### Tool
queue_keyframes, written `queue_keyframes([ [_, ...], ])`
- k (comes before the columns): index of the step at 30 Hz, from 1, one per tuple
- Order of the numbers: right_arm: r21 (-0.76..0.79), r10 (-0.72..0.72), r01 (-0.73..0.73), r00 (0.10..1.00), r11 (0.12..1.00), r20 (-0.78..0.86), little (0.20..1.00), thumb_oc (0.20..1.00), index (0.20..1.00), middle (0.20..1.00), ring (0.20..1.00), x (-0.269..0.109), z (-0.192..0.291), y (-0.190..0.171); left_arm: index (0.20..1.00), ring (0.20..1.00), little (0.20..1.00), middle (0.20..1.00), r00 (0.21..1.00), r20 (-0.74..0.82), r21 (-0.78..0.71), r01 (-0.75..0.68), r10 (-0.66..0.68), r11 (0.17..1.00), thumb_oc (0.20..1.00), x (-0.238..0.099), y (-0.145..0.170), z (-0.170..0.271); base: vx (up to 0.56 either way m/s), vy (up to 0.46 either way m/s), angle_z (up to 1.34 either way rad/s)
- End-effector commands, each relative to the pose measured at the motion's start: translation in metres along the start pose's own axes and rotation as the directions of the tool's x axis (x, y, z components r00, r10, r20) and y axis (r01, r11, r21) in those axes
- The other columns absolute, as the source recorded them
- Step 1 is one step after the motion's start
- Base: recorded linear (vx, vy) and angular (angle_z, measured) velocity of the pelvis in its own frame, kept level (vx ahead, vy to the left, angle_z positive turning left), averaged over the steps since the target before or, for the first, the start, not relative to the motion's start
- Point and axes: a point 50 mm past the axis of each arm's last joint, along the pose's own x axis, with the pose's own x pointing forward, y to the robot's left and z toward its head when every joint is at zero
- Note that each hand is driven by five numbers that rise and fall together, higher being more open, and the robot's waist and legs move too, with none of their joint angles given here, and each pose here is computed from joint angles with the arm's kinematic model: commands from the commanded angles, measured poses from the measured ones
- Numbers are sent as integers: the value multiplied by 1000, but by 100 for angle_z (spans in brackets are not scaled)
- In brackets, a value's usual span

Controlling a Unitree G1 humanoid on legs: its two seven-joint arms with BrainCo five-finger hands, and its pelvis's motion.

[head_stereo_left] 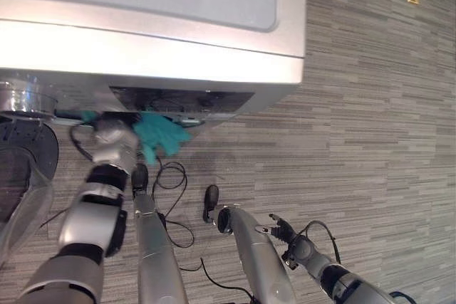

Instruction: Grab the laundry basket,head to the washer,open it,put in the laundry and shut it.

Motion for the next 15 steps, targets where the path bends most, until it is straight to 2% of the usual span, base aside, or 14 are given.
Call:
queue_keyframes([
  [1, 22, 81, -80, 995, 997, -50, 1000, 1000, 1000, 1000, 1000, -16, -25, 34, 200, 200, 200, 200, 988, 148, -19, -33, 36, 999, 200, -2, -3, 18, 26, -7, 6],
  [5, 18, 65, -65, 997, 998, -35, 1000, 1000, 1000, 1000, 1000, -13, -20, 30, 200, 200, 200, 200, 982, 173, -98, -53, 70, 994, 200, -1, 0, 29, 25, -23, 9],
  [10, 7, 48, -48, 999, 999, -16, 1000, 1000, 1000, 1000, 1000, -11, -13, 26, 200, 200, 200, 200, 987, 159, -254, 62, -21, 965, 200, -1, -47, 47, 9, -13, 7],
  [11, 8, 46, -46, 999, 999, -16, 1000, 1000, 1000, 1000, 1000, -10, -13, 25, 200, 200, 200, 200, 987, 159, -256, 64, -24, 964, 200, -1, -47, 48, 5, 5, 15],
  [13, 15, 14, -14, 1000, 1000, -11, 1000, 1000, 1000, 1000, 1000, -9, -13, 17, 200, 200, 200, 200, 978, 166, -375, 179, -124, 910, 200, -5, -92, 72, 11, 11, 22],
  [15, 17, 12, -11, 1000, 1000, -9, 1000, 1000, 1000, 1000, 1000, -9, -12, 16, 200, 200, 200, 200, 978, 167, -378, 183, -127, 908, 200, -4, -93, 73, 13, 10, 15],
])
